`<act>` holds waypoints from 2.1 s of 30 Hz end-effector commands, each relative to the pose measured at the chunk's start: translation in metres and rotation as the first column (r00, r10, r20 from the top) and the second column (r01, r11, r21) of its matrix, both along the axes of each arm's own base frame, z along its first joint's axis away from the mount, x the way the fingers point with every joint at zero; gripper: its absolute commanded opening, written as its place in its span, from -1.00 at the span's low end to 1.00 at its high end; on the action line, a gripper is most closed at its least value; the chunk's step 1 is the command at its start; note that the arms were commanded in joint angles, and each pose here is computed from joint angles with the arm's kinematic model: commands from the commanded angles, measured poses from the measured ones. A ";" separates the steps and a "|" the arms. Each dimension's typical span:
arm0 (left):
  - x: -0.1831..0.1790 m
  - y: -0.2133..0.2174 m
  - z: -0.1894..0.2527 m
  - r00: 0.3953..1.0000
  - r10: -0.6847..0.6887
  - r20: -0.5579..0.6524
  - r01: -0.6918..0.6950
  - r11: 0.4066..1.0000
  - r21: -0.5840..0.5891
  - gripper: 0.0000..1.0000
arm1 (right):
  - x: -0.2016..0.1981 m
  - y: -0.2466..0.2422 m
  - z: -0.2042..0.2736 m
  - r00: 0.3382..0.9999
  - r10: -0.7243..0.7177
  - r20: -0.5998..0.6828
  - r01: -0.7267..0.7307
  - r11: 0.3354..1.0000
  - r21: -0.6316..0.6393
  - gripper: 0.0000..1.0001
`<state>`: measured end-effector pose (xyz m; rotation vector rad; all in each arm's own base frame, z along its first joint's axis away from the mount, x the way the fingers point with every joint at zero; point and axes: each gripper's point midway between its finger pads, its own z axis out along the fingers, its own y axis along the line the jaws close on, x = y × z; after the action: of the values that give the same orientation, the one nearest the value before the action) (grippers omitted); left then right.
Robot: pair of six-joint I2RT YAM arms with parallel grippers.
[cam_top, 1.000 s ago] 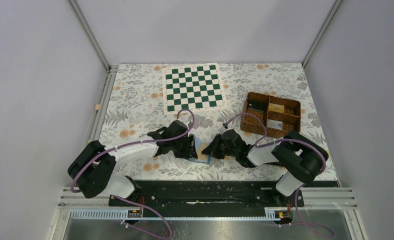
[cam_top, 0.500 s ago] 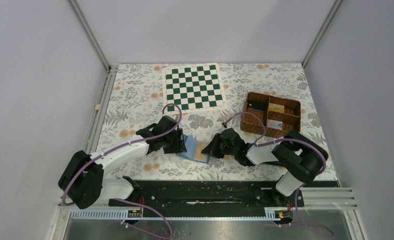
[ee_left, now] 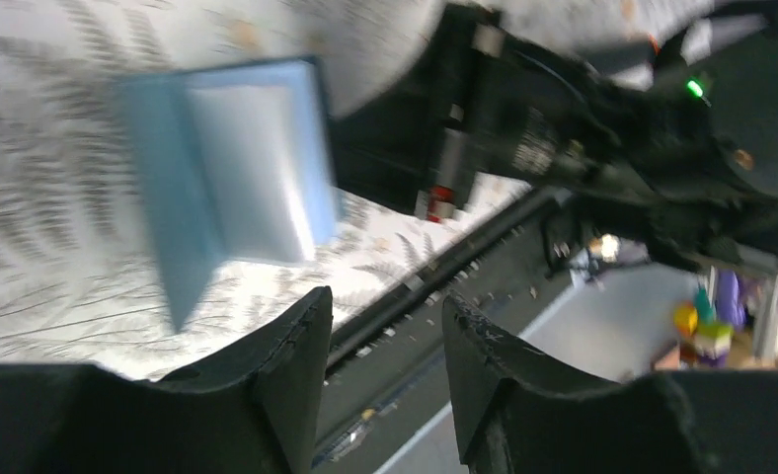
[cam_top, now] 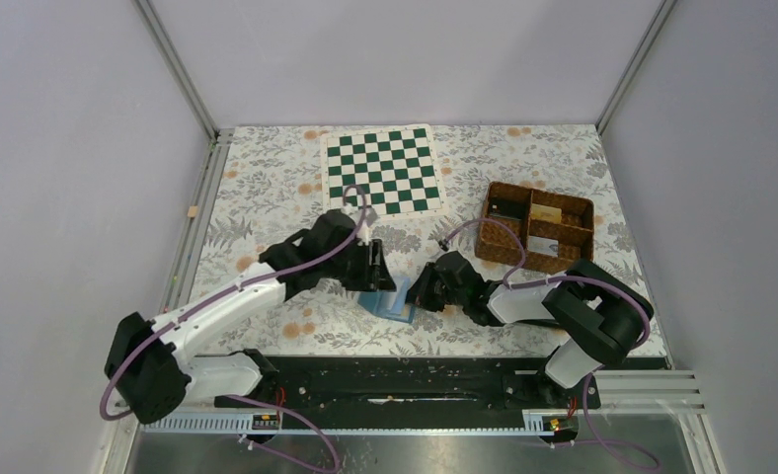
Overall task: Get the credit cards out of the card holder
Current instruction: Open the card holder at the center of the board.
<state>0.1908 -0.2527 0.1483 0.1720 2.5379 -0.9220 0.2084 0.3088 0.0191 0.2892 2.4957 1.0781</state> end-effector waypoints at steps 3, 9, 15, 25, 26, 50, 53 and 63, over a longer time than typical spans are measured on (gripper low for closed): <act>-0.026 -0.060 0.015 0.970 -0.242 0.002 0.240 0.965 -0.109 -0.15 | 0.007 0.004 0.009 0.999 -0.022 0.031 0.020 0.998 0.057 -0.73; -0.014 -0.048 0.009 0.987 -0.153 0.049 0.156 0.986 -0.053 -0.19 | 0.009 0.017 0.030 0.998 -0.012 0.063 0.002 0.986 0.169 -0.72; -0.006 -0.033 0.009 0.994 -0.079 0.069 0.080 0.997 -0.009 -0.15 | 0.013 0.028 0.044 0.997 0.001 0.079 -0.018 0.976 0.218 -0.71; 0.002 -0.023 -0.004 1.000 -0.026 0.018 0.026 1.000 -0.018 -0.15 | 0.020 0.049 0.046 0.998 0.027 0.056 -0.040 0.970 0.238 -0.71; 0.003 -0.021 -0.007 1.000 -0.020 0.014 0.020 1.000 -0.013 -0.17 | 0.020 0.050 0.046 0.998 0.029 0.056 -0.041 0.970 0.239 -0.71; 0.026 0.007 -0.091 0.992 0.092 -0.081 -0.075 0.980 0.185 -0.45 | 0.013 0.050 0.004 0.998 0.066 0.012 -0.066 0.998 -0.024 -0.68; 0.029 0.023 -0.100 0.988 0.140 -0.061 -0.119 0.956 0.270 -0.45 | 0.011 0.045 0.002 0.998 0.067 0.014 -0.066 0.997 -0.045 -0.67; 0.020 0.036 -0.138 0.982 0.149 -0.116 -0.097 0.926 0.365 -0.45 | -0.002 0.013 0.015 0.993 0.087 0.079 -0.078 0.990 -0.115 -0.44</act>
<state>0.2147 -0.2221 0.0273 0.0424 2.7686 -0.4596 0.2118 0.3369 0.0258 0.1529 2.5240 1.0211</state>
